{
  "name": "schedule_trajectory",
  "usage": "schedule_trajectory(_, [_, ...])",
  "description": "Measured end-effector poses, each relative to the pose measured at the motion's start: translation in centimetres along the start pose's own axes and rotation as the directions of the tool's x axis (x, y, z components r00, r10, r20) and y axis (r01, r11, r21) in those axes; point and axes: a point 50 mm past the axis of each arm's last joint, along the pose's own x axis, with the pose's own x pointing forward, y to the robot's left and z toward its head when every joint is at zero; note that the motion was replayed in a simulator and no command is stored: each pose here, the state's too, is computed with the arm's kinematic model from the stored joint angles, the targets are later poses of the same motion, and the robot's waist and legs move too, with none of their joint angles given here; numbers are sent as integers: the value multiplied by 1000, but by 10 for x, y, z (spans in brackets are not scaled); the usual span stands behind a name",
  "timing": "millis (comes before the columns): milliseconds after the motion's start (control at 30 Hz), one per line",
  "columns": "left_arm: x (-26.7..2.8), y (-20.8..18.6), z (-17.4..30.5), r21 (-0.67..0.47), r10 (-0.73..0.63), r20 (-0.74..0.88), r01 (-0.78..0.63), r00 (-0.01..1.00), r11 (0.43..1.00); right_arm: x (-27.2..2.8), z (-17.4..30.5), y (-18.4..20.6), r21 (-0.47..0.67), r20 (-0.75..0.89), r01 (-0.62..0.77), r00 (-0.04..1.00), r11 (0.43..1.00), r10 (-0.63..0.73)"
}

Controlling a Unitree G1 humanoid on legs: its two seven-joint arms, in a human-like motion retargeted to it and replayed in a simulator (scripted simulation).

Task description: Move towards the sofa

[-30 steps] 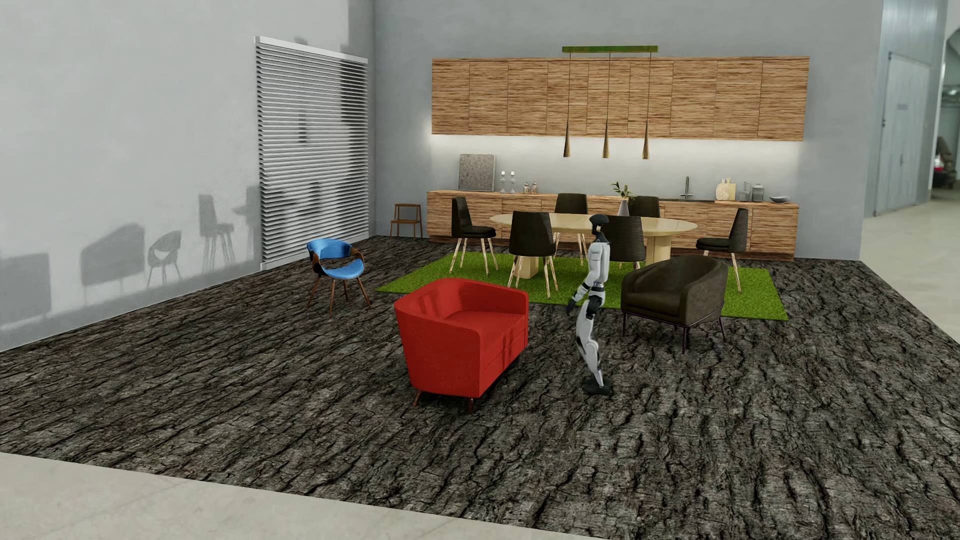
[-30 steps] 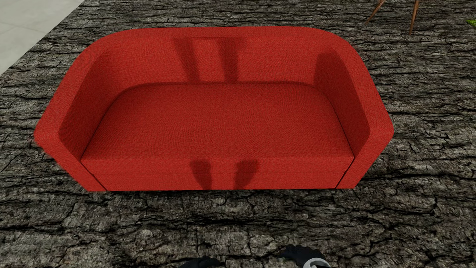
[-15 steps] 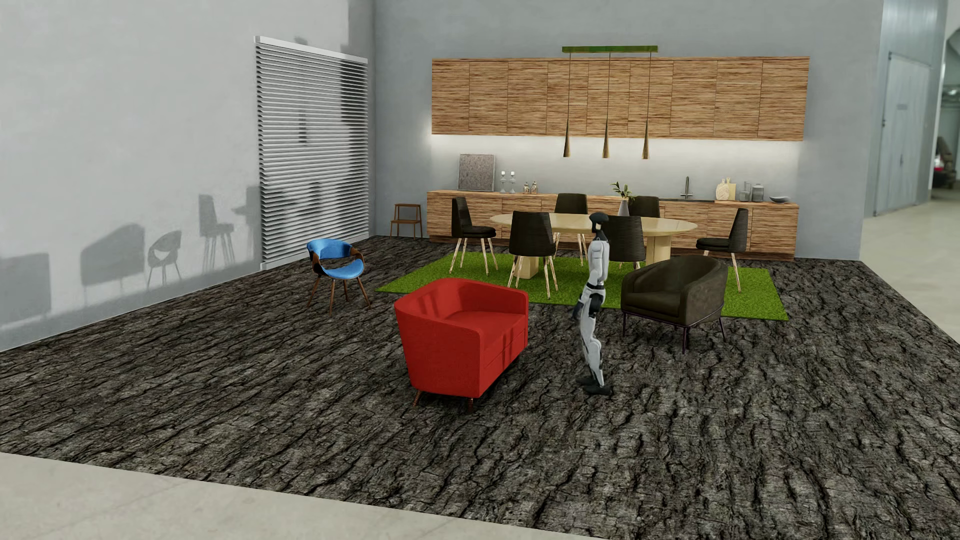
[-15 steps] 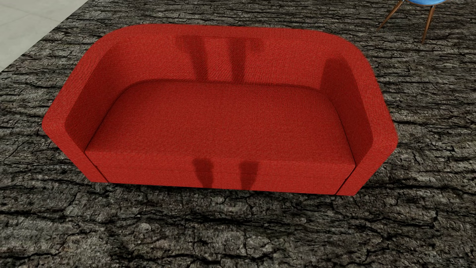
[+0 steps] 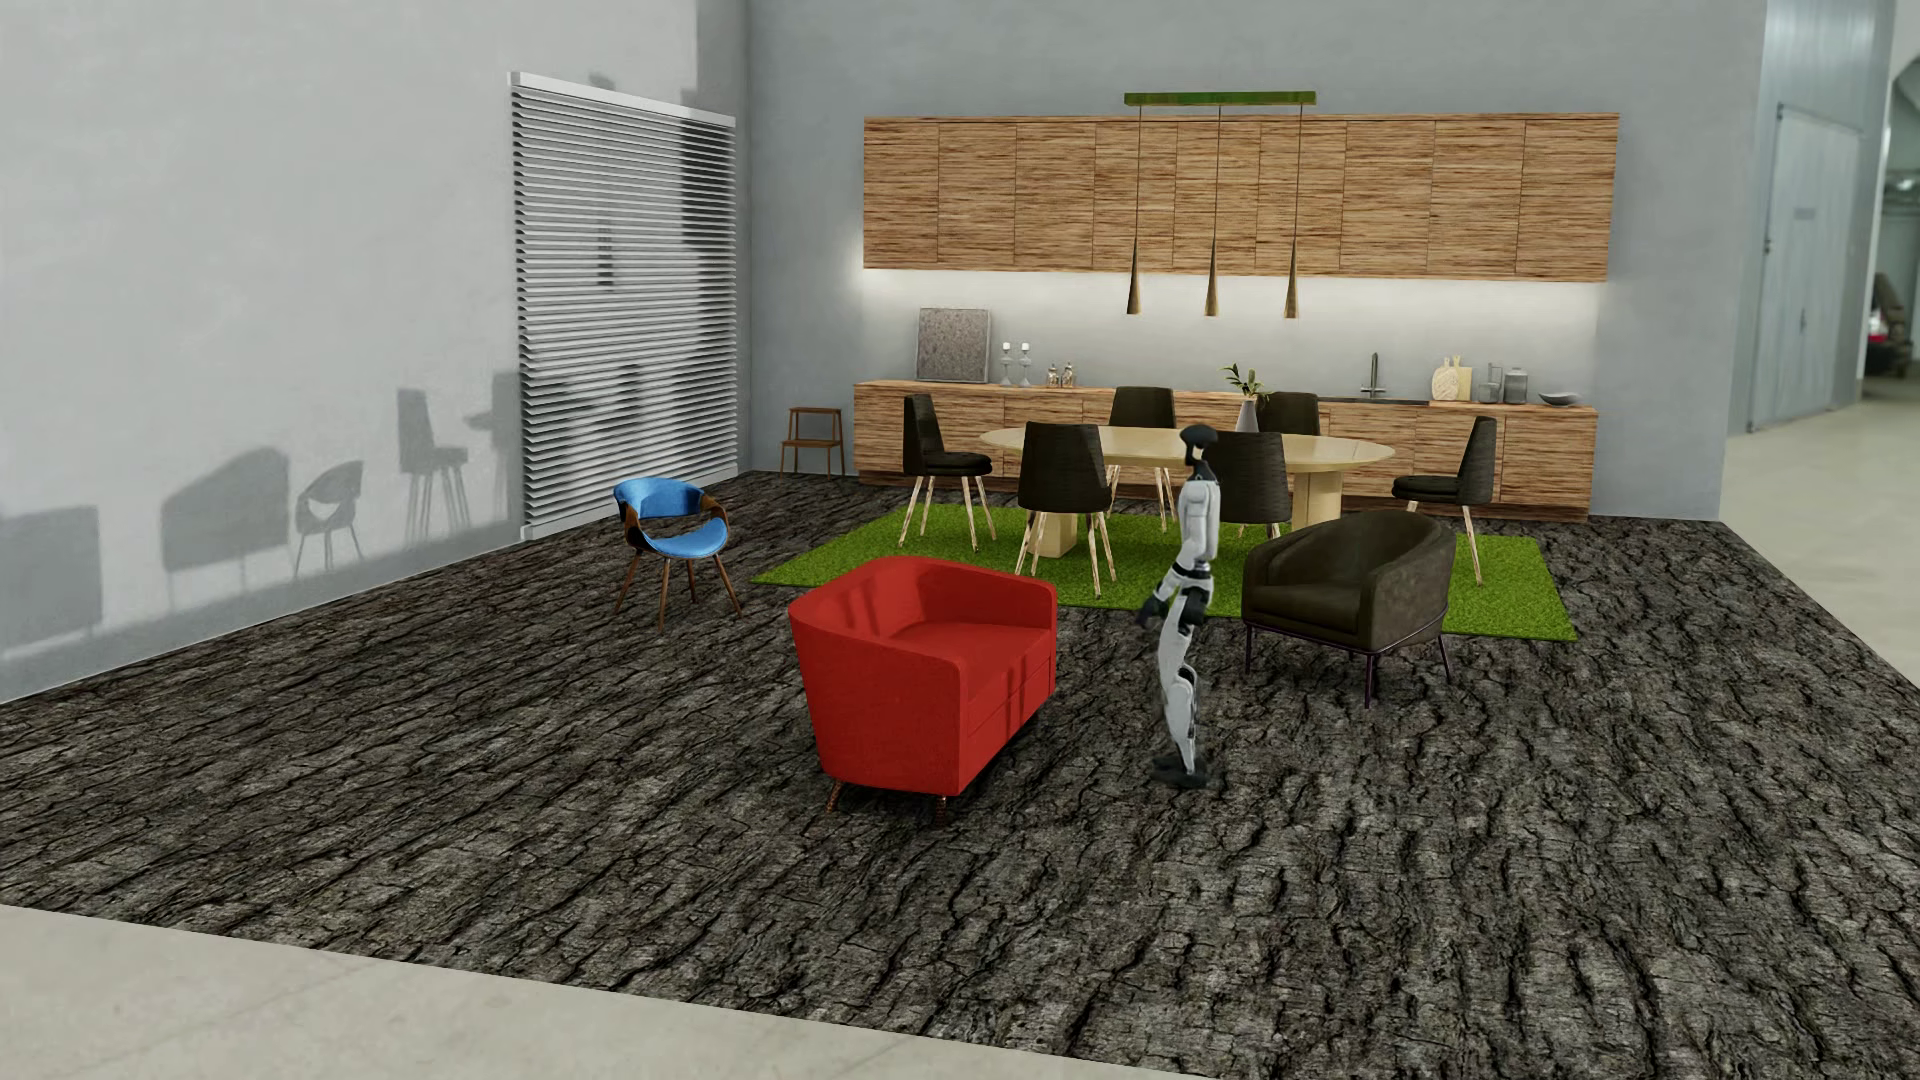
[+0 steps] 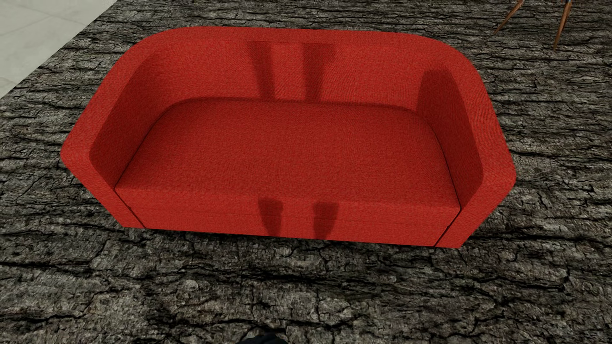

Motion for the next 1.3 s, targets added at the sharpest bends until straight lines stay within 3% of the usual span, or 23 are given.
schedule_trajectory(100, [0, -8, -5, 123, -80, 10, 78, 997, 989, -2, -2, 0, -51, 18, 8, 1000, 999, -7])
schedule_trajectory(500, [-10, -11, -53, 97, -78, -169, 95, 983, 991, 1, 1, 6, -100, -22, 55, 998, 993, -57])
schedule_trajectory(633, [-9, -11, -49, 76, -66, -159, 79, 985, 994, 4, 0, -1, -134, -31, 34, 999, 990, -39])
schedule_trajectory(933, [0, -3, -17, 43, -34, -66, 37, 997, 998, 6, 18, -28, -88, 33, 137, 990, 987, -135])
schedule_trajectory(1300, [0, -3, -18, 22, -20, -82, 21, 996, 1000, 5, 17, -15, -107, 16, 84, 996, 991, -83])
